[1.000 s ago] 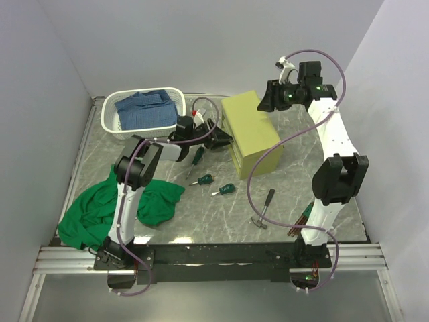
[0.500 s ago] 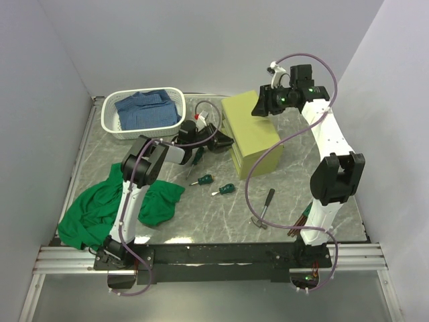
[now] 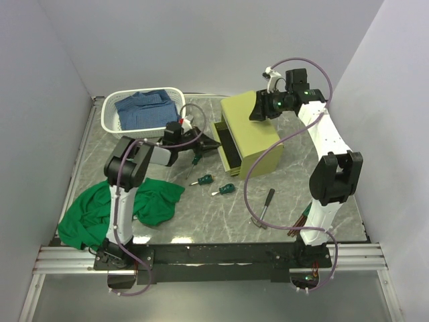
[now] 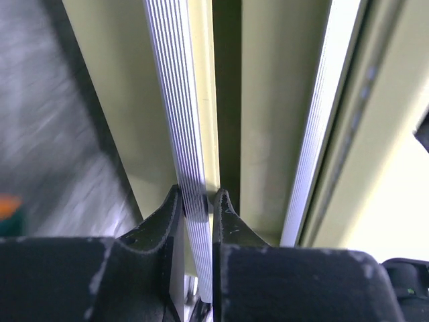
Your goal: Sort the tools into containers
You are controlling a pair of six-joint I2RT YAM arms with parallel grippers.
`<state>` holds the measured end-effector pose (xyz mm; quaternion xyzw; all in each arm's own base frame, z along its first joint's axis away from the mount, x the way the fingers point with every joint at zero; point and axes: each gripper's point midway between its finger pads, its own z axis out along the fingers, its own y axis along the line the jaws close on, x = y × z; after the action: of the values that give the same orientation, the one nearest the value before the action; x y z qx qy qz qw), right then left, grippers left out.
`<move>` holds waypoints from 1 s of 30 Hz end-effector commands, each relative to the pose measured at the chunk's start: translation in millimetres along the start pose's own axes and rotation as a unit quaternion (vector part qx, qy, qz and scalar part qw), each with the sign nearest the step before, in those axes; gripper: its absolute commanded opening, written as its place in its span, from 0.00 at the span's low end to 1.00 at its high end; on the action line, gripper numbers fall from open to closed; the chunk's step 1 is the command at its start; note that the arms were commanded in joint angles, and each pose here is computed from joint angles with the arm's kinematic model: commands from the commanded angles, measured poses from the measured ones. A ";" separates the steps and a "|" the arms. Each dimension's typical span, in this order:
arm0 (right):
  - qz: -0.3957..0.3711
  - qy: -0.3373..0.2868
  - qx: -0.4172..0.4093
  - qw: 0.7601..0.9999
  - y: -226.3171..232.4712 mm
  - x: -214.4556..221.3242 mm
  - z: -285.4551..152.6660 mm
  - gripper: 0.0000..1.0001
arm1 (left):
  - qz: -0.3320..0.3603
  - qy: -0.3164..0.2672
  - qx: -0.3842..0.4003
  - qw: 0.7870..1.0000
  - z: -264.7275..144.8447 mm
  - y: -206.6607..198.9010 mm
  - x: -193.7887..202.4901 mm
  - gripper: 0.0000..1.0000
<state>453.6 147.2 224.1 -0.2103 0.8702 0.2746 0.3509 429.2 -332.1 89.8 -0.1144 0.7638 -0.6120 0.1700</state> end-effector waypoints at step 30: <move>-0.011 0.020 0.045 0.999 -20.5 11.4 3.5 0.59 | 0.241 -0.052 -0.139 0.959 -112.8 -29.9 -25.4 0.70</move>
<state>466.8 145.5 224.9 -0.2240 0.8622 0.2567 0.3748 413.7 -239.9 102.4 -0.0372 0.8463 -0.4565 0.2720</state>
